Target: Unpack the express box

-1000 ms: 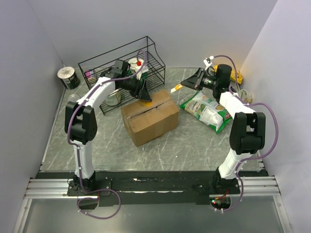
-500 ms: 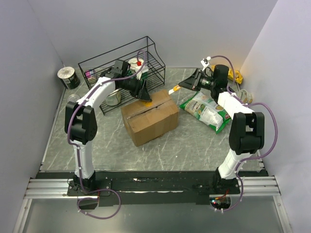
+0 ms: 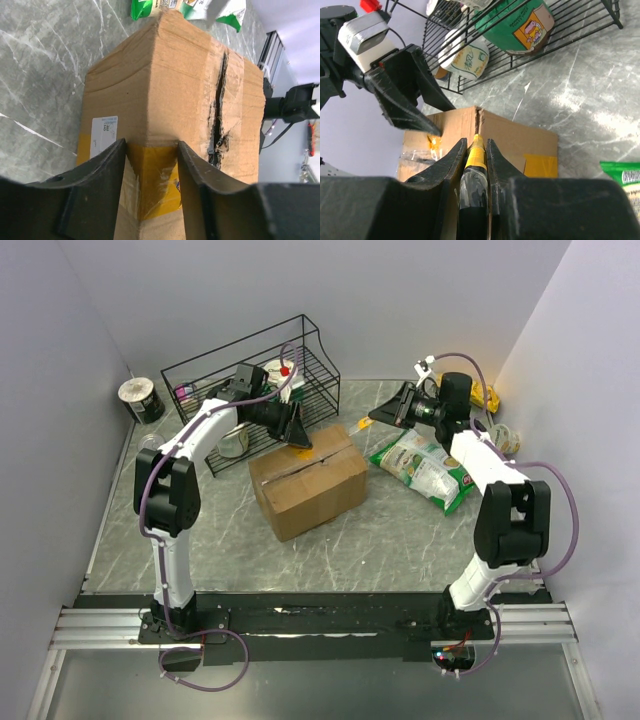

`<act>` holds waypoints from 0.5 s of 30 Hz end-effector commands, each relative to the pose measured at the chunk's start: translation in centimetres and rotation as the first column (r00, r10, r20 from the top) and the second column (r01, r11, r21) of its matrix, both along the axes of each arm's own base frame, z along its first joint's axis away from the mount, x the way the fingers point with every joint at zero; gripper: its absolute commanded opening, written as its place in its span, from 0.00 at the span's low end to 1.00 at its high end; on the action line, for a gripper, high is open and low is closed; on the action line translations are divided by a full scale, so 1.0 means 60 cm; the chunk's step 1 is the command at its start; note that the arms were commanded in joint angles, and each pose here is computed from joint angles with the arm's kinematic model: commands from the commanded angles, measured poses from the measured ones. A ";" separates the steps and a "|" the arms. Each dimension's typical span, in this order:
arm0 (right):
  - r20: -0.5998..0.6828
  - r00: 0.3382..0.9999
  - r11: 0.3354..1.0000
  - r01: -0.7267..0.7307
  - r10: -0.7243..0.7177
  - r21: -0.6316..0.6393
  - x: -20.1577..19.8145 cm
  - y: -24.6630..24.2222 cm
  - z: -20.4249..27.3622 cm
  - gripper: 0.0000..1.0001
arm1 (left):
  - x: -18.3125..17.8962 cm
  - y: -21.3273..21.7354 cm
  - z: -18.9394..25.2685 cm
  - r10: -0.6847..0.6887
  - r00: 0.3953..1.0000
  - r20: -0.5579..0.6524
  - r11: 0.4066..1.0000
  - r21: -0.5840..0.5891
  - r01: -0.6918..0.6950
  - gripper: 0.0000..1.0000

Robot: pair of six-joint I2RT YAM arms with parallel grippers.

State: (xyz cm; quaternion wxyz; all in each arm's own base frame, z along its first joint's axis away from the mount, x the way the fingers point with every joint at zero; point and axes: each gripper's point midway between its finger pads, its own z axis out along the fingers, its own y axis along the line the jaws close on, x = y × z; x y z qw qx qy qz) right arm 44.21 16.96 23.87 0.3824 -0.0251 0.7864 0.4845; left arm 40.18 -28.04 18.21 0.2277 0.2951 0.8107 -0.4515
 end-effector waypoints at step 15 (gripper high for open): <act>0.069 0.995 0.996 0.070 -0.066 -0.061 -0.052 -0.007 0.039 0.00 | 0.015 -0.013 -0.030 0.044 0.996 -0.078 0.999 -0.012 -0.045 0.35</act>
